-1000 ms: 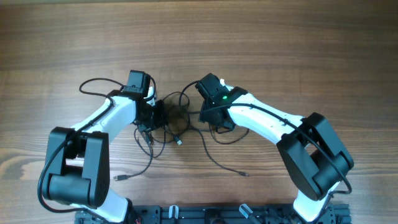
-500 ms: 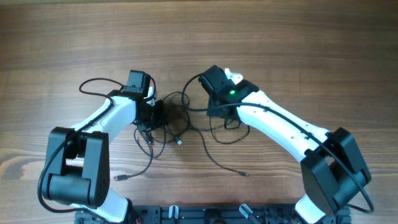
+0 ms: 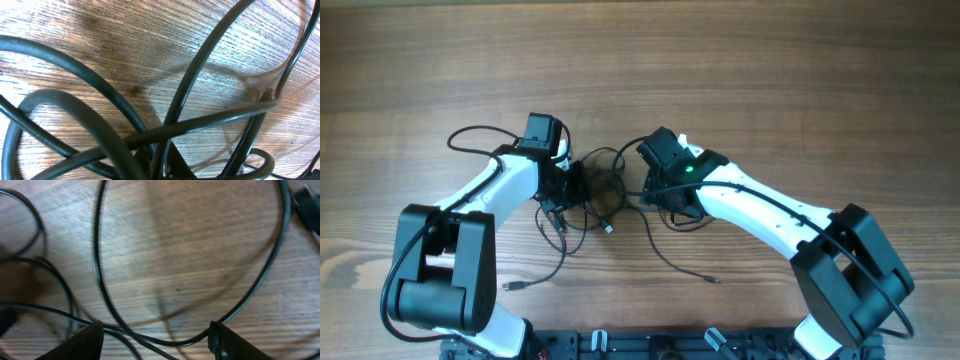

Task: Untangle cables
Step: 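Hold the pile with the left gripper while right gripper adjusts grip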

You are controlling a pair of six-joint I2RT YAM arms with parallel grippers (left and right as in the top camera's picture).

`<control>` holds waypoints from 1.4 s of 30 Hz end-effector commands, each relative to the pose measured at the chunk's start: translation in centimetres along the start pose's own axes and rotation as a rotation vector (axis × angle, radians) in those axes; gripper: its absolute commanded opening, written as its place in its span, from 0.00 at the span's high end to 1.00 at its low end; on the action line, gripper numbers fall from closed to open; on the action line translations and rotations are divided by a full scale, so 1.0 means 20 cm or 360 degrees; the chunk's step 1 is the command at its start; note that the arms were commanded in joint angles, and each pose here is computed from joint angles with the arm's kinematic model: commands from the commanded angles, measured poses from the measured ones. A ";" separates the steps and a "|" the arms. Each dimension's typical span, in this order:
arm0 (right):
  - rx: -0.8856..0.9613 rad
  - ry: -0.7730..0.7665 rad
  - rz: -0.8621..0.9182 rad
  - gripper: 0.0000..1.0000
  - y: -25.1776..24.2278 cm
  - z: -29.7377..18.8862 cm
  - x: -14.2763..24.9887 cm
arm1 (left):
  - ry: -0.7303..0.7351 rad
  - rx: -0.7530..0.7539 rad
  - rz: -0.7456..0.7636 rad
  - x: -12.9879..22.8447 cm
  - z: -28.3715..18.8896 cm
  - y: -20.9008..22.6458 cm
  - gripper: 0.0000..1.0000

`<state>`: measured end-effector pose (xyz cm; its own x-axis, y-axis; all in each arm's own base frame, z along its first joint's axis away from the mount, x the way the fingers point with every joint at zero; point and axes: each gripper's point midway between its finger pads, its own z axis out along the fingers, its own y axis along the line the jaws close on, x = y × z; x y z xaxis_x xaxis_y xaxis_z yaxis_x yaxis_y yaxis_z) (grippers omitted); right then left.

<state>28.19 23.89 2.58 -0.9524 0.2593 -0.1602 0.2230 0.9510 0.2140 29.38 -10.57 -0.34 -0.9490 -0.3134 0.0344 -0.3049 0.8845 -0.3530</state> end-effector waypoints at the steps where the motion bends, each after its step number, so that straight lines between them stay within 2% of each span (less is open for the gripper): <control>1: -0.0026 0.0003 0.0053 0.31 0.01 0.00 0.01 | 0.0023 -0.0035 0.0023 0.02 0.02 0.03 0.89; 8: 0.0055 0.0106 0.0097 0.31 -0.05 -0.01 0.09 | 0.0016 -0.0033 0.0025 0.01 0.02 0.03 0.89; 19: 0.0041 0.0069 0.0119 0.28 0.02 0.11 0.11 | 0.0017 -0.0033 0.0025 0.02 0.02 0.03 0.89; 21: 0.0054 -0.0014 0.0119 0.38 0.02 0.11 0.06 | 0.0017 -0.0033 0.0025 0.02 0.02 0.03 0.89; 23: 0.0096 -0.0082 0.0122 0.55 -0.01 0.11 0.03 | 0.0017 -0.0033 0.0025 0.02 0.02 0.03 0.89; 25: 0.0118 -0.0123 0.0165 0.62 -0.02 0.11 0.01 | 0.0018 -0.0033 0.0025 0.02 0.02 0.03 0.89; 28: 0.0127 -0.0153 0.0199 0.80 -0.03 0.10 -0.01 | 0.0024 -0.0036 0.0022 0.02 0.02 0.03 0.89; 32: 0.0175 -0.0239 0.0198 0.85 -0.06 0.10 -0.05 | 0.0032 -0.0040 0.0019 0.03 0.02 0.03 0.89; 37: 0.0188 -0.0322 0.0199 0.85 -0.06 0.09 -0.10 | 0.0031 -0.0040 0.0020 0.03 0.02 0.03 0.89; 42: 0.0188 -0.0299 0.0198 0.80 -0.05 0.19 -0.09 | 0.0031 -0.0041 0.0020 0.03 0.02 0.03 0.89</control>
<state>30.71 23.57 0.83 -0.8608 0.3978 -0.3174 0.3603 0.9168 0.1720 29.29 -10.56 -0.35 -0.9489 -0.3133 0.0380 -0.3062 0.8846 -0.3516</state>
